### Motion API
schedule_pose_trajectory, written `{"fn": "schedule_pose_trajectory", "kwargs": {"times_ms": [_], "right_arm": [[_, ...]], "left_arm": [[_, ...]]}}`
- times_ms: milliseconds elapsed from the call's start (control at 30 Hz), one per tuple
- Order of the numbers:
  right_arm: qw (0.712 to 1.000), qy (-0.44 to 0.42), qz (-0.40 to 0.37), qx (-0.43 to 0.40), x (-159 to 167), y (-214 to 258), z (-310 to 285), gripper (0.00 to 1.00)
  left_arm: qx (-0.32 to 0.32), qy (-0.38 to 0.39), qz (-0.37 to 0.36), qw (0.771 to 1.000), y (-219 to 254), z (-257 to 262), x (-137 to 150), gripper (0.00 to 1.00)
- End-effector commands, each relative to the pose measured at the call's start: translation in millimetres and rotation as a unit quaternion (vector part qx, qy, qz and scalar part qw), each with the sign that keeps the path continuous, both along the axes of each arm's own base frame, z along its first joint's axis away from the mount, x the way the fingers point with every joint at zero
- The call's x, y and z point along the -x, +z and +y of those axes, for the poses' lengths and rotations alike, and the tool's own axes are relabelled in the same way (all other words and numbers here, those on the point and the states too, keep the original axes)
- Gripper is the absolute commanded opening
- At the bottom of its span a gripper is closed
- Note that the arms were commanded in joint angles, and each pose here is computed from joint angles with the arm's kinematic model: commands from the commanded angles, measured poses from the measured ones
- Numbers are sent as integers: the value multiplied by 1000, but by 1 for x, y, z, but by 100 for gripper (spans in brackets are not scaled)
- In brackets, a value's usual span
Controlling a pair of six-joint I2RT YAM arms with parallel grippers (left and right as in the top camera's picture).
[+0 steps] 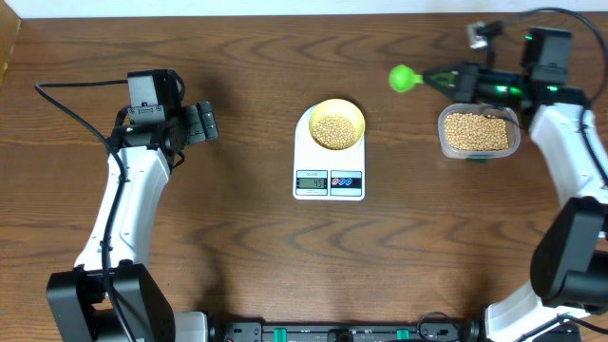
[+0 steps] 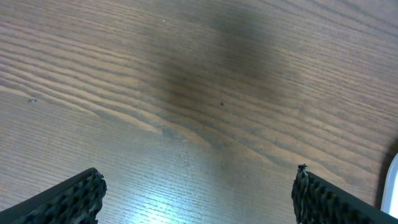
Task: Scoop item into bowl and weigh 50g on scale
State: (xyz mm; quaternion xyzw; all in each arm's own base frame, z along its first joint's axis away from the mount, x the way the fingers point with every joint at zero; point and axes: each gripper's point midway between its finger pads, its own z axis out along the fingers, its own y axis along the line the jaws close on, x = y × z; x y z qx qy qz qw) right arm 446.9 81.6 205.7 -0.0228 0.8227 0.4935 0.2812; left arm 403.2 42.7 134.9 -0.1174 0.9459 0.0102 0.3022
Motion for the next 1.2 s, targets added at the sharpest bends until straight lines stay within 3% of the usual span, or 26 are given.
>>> {"fn": "schedule_pose_trajectory", "kwargs": {"times_ms": [0, 400, 1033, 1167], "right_arm": [[998, -51, 42, 8, 2, -7, -32, 1], [959, -160, 166, 162, 28, -73, -102, 1], [922, -236, 141, 274, 11, -84, -149, 1], [900, -272, 126, 317, 4, -83, -170, 1]], "left_arm": [[-3, 8, 8, 1000, -5, 3, 0, 98], [-3, 8, 8, 1000, -5, 3, 0, 98], [-3, 8, 8, 1000, -5, 3, 0, 98], [-3, 8, 8, 1000, -5, 3, 0, 98]]}}
